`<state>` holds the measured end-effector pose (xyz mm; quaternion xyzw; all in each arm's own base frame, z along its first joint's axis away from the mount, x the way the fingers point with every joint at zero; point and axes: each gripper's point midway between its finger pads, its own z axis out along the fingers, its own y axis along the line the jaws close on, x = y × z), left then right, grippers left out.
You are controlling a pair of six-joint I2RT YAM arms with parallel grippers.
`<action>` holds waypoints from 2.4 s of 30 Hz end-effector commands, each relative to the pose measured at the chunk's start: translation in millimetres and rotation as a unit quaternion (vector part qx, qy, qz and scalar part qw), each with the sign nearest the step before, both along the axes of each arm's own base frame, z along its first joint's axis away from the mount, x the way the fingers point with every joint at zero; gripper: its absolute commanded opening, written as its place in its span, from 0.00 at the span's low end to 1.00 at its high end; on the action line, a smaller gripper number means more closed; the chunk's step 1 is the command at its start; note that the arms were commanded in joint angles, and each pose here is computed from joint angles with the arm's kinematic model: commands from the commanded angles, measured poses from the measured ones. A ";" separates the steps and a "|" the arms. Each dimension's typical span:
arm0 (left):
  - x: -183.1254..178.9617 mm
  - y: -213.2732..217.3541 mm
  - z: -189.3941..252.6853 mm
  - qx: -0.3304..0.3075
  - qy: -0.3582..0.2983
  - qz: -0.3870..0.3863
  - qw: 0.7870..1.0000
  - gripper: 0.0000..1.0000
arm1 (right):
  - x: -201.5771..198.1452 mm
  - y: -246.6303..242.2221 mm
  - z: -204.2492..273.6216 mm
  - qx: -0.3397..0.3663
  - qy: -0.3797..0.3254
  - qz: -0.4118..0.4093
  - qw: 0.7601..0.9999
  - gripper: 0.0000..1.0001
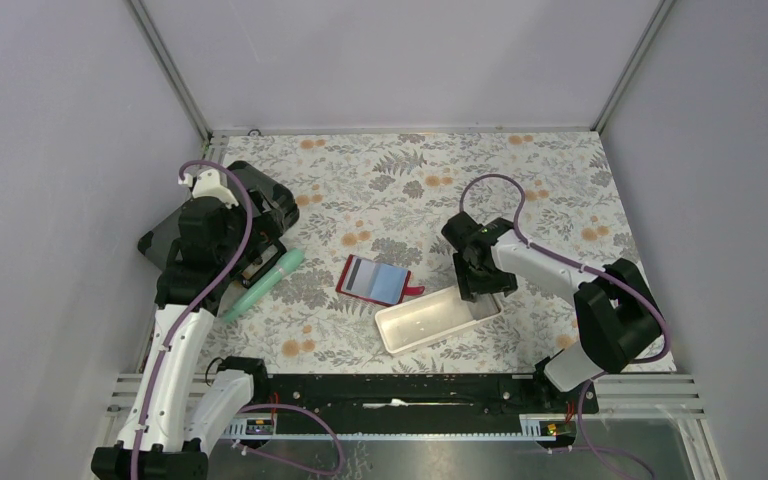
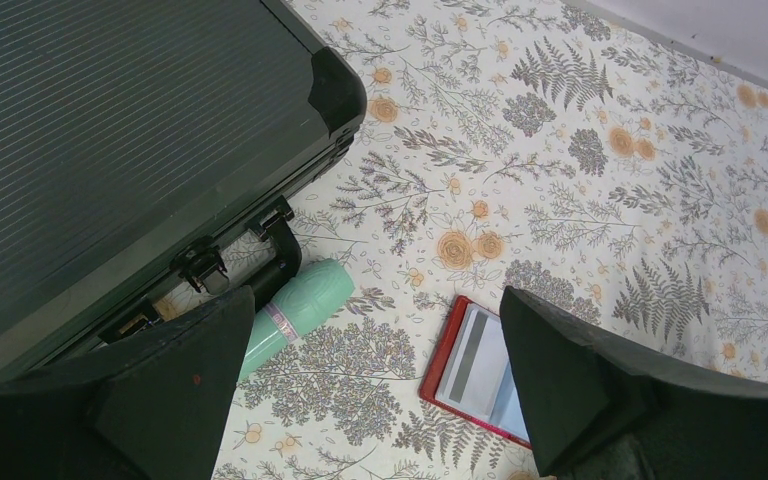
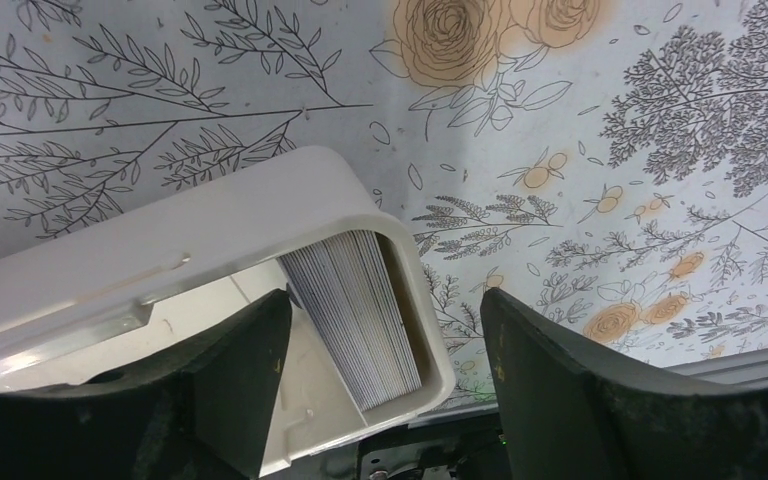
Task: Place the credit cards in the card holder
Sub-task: Pick up the credit card from the storage box.
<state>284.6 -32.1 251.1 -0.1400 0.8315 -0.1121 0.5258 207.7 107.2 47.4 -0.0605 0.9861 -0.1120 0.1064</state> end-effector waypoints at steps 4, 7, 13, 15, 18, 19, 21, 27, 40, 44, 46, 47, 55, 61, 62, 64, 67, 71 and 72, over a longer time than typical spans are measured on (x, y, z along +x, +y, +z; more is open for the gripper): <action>5.7 -0.3 12.7 -0.006 -0.030 -0.001 1.000 0.99 | 13.0 -8.9 27.1 -0.027 -0.034 -0.004 0.999 0.72; 5.7 -0.2 13.5 -0.007 -0.032 -0.002 0.999 0.99 | 13.8 -8.3 29.8 -0.026 -0.036 -0.002 0.999 0.69; 5.4 0.1 13.2 -0.008 -0.032 -0.001 0.999 0.99 | 12.5 -6.6 28.9 -0.022 -0.031 -0.001 0.999 0.57; 5.4 -0.1 13.1 -0.008 -0.032 -0.002 0.999 0.99 | 12.4 -5.5 29.4 -0.019 -0.030 -0.001 0.999 0.54; 5.7 0.0 12.5 -0.009 -0.031 -0.002 0.999 0.99 | 11.9 -4.2 30.5 -0.016 -0.029 -0.002 0.999 0.51; 5.9 0.0 12.2 -0.009 -0.030 -0.002 0.999 0.99 | 12.2 -3.7 31.4 -0.014 -0.030 -0.002 0.999 0.49; 6.2 0.3 12.1 -0.009 -0.031 -0.001 0.999 0.99 | 12.0 -3.5 32.2 -0.013 -0.029 -0.003 0.999 0.47; 6.3 0.8 11.7 -0.009 -0.030 0.000 1.000 0.99 | 12.0 -1.9 32.4 -0.011 -0.027 -0.001 1.000 0.38; 6.7 2.1 10.7 -0.009 -0.028 0.002 1.000 0.99 | 8.9 6.9 33.6 0.013 -0.017 0.002 1.000 0.14; 6.0 -1.7 10.0 -0.014 -0.027 -0.008 1.000 0.99 | 7.4 11.7 33.1 0.027 -0.013 0.005 1.000 0.07; 5.9 -1.6 10.3 -0.014 -0.027 -0.008 0.999 0.99 | 6.6 15.7 33.7 0.039 -0.011 0.006 0.999 0.03; 5.9 -1.5 9.5 -0.014 -0.026 -0.008 1.000 0.99 | 6.2 18.4 34.6 0.047 -0.011 0.007 0.999 0.02; 5.7 -2.5 7.0 -0.017 -0.024 -0.010 1.000 0.99 | 1.6 34.2 45.0 0.098 -0.007 0.016 0.995 0.00; 5.0 -10.3 6.6 -0.025 -0.030 -0.032 0.999 0.99 | 1.9 43.1 70.4 0.136 -0.026 0.025 0.990 0.00; 4.5 -12.4 6.8 -0.027 -0.033 -0.038 0.998 0.99 | 2.1 45.2 75.1 0.144 -0.030 0.028 0.989 0.00; 3.3 -17.3 6.9 -0.034 -0.039 -0.050 0.997 0.99 | 3.0 51.0 83.8 0.163 -0.038 0.036 0.985 0.00; -2.8 -32.7 2.6 -0.067 -0.041 -0.081 0.994 0.99 | 7.3 66.6 101.3 0.209 -0.058 0.053 0.975 0.00; -18.7 -66.1 -4.0 -0.137 -0.049 -0.149 0.978 0.99 | 16.2 90.1 128.3 0.276 -0.095 0.079 0.953 0.00; -23.0 -74.5 -5.1 -0.150 -0.053 -0.168 0.973 0.99 | 18.1 95.9 135.2 0.292 -0.102 0.086 0.947 0.00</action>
